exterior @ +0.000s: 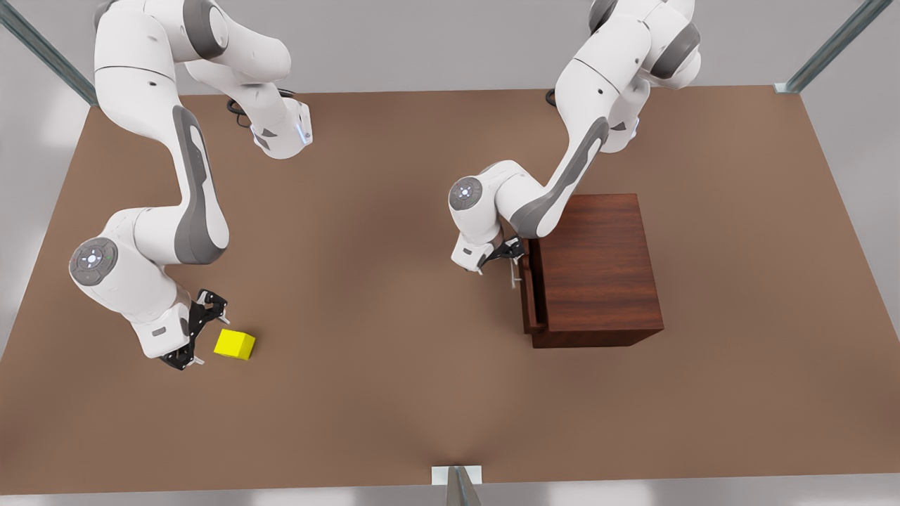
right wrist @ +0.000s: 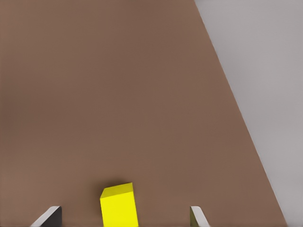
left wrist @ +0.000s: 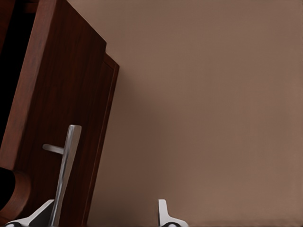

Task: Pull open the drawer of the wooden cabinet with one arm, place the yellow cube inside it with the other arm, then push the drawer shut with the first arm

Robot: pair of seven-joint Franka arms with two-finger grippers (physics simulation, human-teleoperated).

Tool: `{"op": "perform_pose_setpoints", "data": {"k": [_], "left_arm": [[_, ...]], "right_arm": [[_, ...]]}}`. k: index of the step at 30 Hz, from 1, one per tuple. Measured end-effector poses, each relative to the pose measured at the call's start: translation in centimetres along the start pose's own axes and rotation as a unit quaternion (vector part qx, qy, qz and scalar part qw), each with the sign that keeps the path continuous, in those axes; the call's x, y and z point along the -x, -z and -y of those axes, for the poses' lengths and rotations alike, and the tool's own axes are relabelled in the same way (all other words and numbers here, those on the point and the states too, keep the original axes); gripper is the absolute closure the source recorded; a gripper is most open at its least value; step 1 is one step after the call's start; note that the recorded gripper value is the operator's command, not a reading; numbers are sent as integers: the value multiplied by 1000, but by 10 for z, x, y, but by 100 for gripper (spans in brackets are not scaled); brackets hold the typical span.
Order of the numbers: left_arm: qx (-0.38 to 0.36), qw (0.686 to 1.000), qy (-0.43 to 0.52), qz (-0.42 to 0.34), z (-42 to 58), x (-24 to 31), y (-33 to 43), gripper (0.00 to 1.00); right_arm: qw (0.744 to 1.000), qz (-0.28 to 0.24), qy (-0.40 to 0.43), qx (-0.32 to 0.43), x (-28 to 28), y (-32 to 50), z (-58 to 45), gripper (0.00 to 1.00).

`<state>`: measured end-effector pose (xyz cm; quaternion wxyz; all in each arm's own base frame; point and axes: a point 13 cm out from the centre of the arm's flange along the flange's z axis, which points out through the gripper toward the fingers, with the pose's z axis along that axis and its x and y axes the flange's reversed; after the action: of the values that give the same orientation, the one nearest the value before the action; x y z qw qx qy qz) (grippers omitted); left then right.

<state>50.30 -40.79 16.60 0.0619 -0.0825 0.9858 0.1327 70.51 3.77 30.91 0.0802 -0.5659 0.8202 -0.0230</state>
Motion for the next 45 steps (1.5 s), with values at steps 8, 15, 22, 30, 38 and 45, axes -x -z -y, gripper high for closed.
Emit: {"op": "perform_pose_setpoints", "data": {"k": [8,15,22,30,38,45], "left_arm": [[-33,999,-22,8,24,-1,15,0],[-50,998,-43,14,37,-2,18,0],[-66,996,-62,19,51,-4,25,0],[-84,994,-72,25,69,-5,37,0],[-95,993,-67,36,70,9,82,0],[-65,967,240,-46,-400,184,151,0]], "right_arm": [[1000,0,6,0,0,0,0,0],[1000,0,10,0,0,0,0,0],[1000,0,12,0,0,0,0,0],[1000,0,17,1,3,-1,-1,0],[999,-20,26,6,-7,-24,1,0],[996,-60,44,43,-22,-78,-13,0]]}}
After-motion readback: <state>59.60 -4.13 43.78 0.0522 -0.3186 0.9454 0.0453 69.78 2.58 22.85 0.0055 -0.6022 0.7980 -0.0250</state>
